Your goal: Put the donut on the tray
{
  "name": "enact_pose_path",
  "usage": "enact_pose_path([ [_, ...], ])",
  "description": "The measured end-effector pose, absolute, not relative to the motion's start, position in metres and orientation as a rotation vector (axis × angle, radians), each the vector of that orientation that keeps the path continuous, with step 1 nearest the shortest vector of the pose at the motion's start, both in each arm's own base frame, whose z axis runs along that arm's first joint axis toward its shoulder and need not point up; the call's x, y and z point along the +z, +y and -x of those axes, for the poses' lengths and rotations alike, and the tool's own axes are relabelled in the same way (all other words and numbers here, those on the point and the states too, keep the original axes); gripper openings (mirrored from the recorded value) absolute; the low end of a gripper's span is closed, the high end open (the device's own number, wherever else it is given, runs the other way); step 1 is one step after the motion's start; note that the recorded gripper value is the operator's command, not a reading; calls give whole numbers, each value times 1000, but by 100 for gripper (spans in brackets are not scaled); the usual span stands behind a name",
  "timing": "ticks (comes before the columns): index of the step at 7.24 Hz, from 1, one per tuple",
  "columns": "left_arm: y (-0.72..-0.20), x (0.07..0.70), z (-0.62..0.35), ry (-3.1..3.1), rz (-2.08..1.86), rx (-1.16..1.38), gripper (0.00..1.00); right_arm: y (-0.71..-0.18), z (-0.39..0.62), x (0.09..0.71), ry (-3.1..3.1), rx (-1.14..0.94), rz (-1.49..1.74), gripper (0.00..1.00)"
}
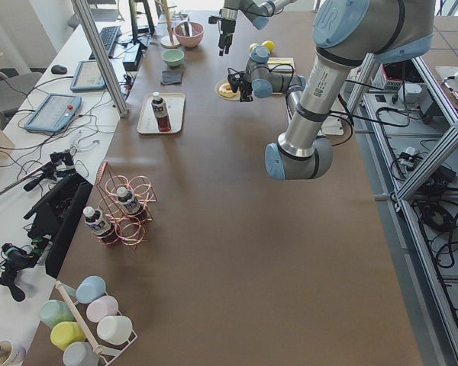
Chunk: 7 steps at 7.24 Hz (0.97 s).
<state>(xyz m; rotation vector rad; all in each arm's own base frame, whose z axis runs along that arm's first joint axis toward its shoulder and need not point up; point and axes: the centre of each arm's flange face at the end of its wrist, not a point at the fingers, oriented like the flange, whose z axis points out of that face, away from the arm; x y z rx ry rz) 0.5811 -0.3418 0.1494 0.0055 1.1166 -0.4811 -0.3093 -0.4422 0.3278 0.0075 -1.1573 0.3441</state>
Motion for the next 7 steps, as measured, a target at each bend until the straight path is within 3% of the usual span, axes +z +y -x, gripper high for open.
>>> enact_pose_path([
  [4,-338,88,-618,1165,-10,-542,0,-407,333,342,-1126,295,7,92],
  [5,-338,84,-617,1172,-16,-546,0,-395,336,354,-1102,289,9,78],
  [7,-338,83,-616,1175,-21,-550,0,-382,336,365,-1079,282,11,40],
])
